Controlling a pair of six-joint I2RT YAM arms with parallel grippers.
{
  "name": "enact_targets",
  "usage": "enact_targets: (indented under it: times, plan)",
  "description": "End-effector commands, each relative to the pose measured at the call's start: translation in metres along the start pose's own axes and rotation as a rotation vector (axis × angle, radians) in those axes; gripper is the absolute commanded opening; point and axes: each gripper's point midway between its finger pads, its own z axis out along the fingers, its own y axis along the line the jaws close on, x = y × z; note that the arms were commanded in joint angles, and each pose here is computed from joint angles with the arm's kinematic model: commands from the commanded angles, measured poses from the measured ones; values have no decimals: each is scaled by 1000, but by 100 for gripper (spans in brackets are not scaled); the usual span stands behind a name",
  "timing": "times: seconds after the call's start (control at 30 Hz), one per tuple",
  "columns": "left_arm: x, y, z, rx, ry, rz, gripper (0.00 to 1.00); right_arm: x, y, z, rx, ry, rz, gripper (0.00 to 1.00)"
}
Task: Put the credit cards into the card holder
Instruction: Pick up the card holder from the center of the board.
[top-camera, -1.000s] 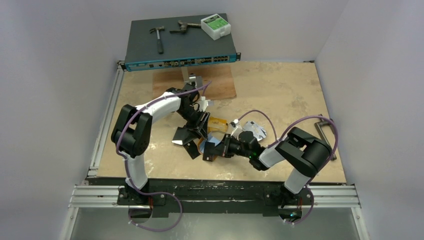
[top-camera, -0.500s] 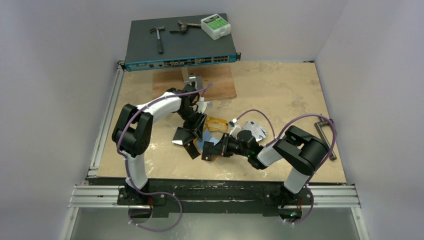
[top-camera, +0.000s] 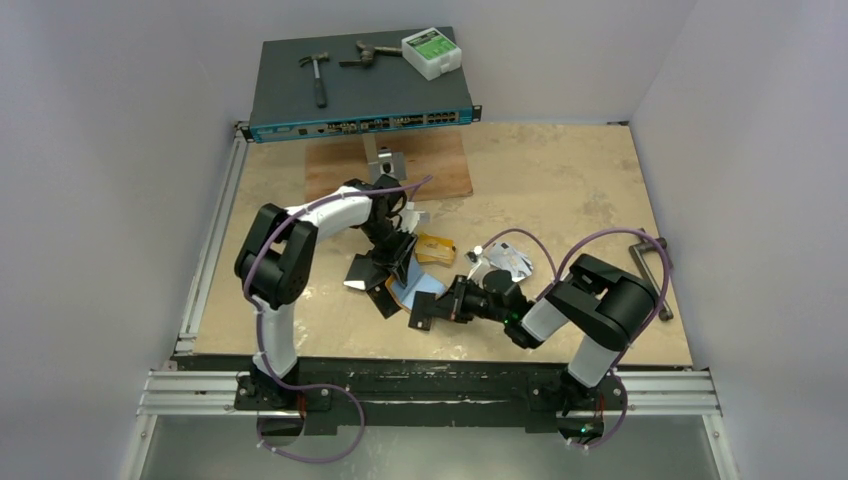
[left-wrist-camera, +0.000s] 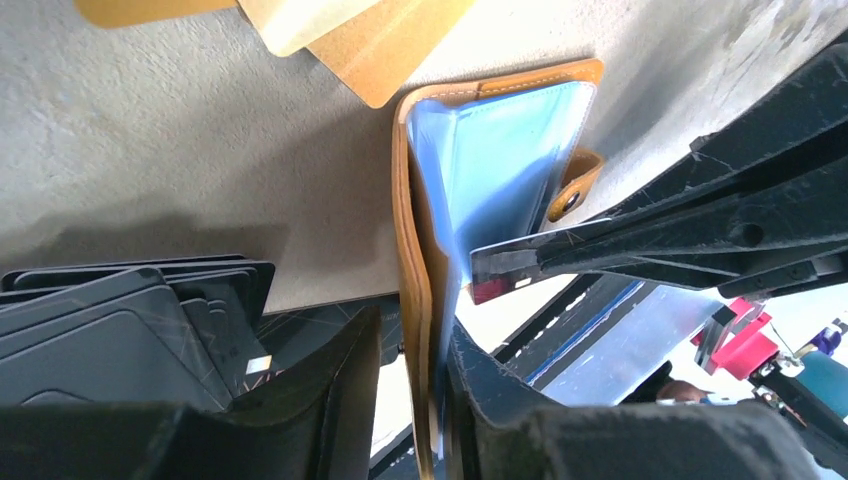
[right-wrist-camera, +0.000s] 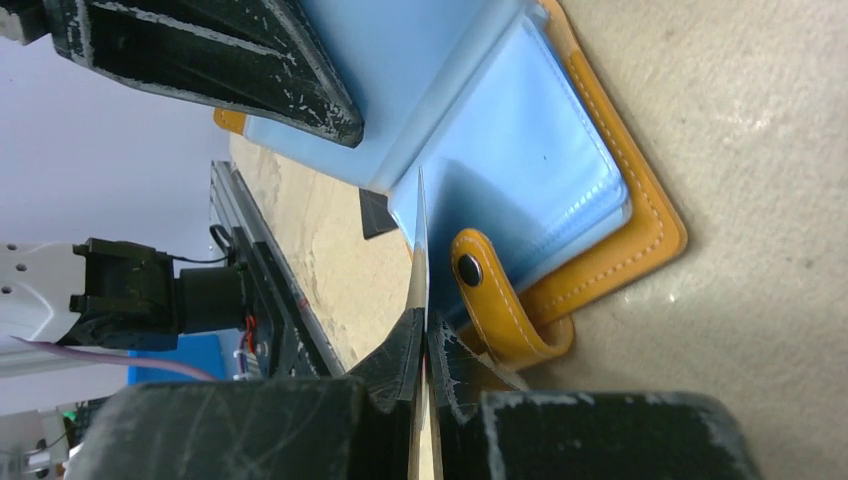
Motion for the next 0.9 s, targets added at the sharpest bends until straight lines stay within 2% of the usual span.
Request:
enact_targets:
  times: [0.0,0.13,0.37,0.4,0.5,0.63,0.87]
  plan:
    - [-4,-5,1,5,20,-13,27,-1,3,-5,-34,-22,4,0]
    - [-5,-6,0,12,21,-11,22,3,-1,-4,-34,-13,16,0]
    - [-9,-26,-12,90,-8,9,0,5,0,-14,-51,-32,29,0]
    - [-10,-36,-18,135,-7,12,0,3,3,-15,-58,-36,27,0]
    - [-16,-67,-42,245,-28,44,0,-6,18,-24,-99,-73,7,0]
    - [-18,-99,-82,305,-109,133,0,-28,50,-42,-168,-158,-74,0]
    - [-13,-177,-182,481,-291,328,0,-89,126,-110,-242,-435,-314,0]
